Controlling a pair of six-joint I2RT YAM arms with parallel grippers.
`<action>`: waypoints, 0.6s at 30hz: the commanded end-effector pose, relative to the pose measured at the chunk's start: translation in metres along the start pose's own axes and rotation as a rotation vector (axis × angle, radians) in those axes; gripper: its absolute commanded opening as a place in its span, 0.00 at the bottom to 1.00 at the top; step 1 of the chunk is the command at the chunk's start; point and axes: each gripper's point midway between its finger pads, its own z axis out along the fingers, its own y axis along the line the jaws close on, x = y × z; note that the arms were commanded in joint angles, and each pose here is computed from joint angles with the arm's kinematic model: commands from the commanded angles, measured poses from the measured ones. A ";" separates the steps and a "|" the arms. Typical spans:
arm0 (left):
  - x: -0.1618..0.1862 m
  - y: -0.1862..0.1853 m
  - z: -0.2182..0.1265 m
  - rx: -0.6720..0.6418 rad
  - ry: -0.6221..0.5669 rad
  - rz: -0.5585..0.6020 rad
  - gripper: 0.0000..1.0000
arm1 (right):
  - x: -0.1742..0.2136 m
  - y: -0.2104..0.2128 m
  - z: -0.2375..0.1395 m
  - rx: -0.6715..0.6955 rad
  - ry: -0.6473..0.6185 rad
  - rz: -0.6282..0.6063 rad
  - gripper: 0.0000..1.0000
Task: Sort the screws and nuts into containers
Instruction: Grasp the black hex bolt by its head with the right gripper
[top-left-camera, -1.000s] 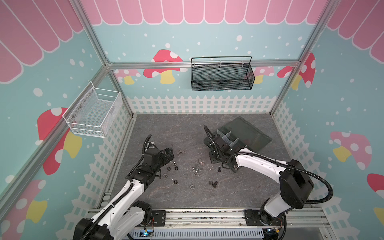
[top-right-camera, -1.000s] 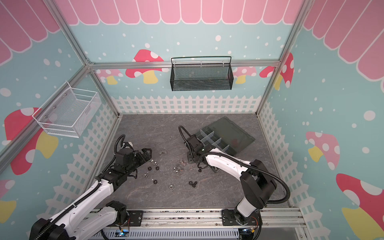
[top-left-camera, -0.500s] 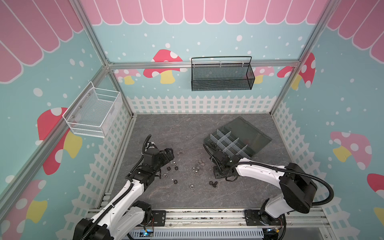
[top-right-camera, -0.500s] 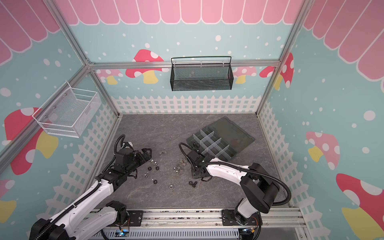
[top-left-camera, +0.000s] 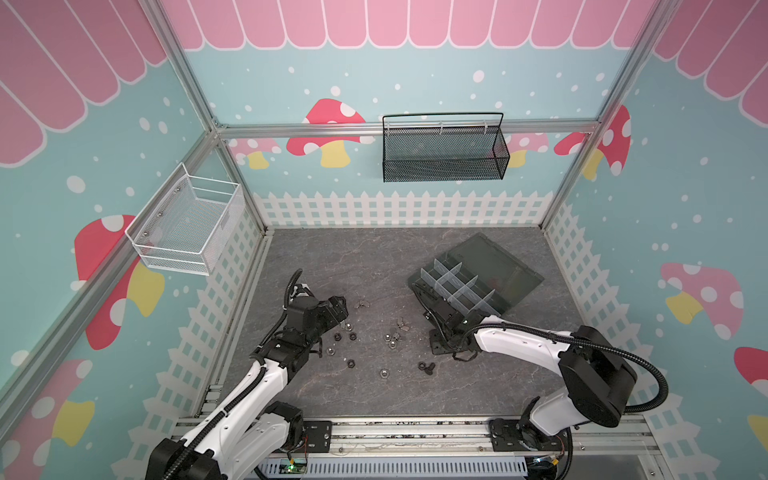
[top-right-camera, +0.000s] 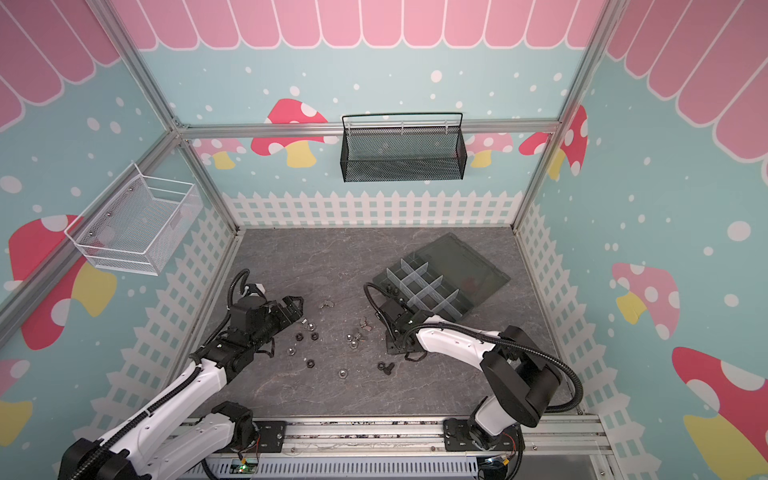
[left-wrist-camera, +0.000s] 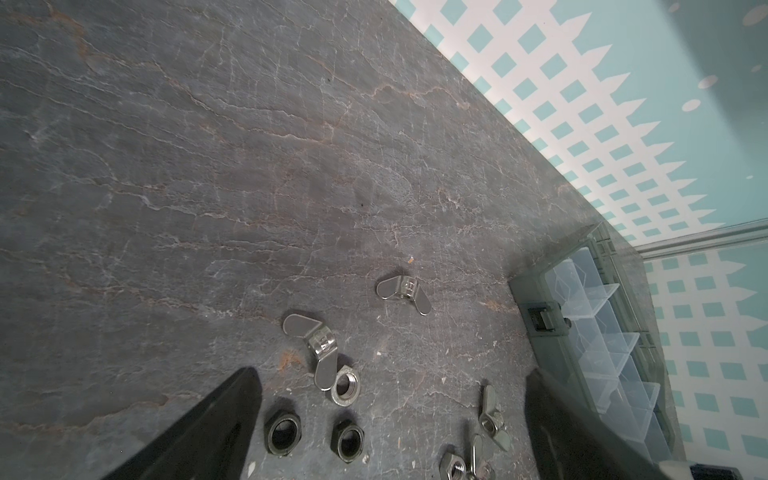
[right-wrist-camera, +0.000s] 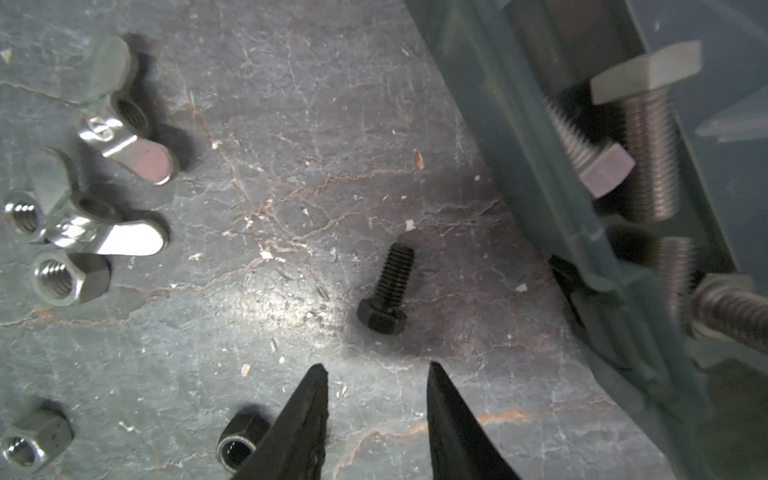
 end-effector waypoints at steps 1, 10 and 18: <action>-0.004 -0.004 -0.001 0.017 -0.013 -0.025 1.00 | 0.001 -0.003 0.009 0.000 0.011 0.002 0.41; -0.005 -0.006 0.000 0.020 -0.009 -0.026 1.00 | -0.007 -0.004 0.017 0.002 0.009 -0.013 0.37; -0.004 -0.005 0.001 0.018 -0.006 -0.024 1.00 | -0.005 -0.004 0.027 0.022 0.033 -0.038 0.32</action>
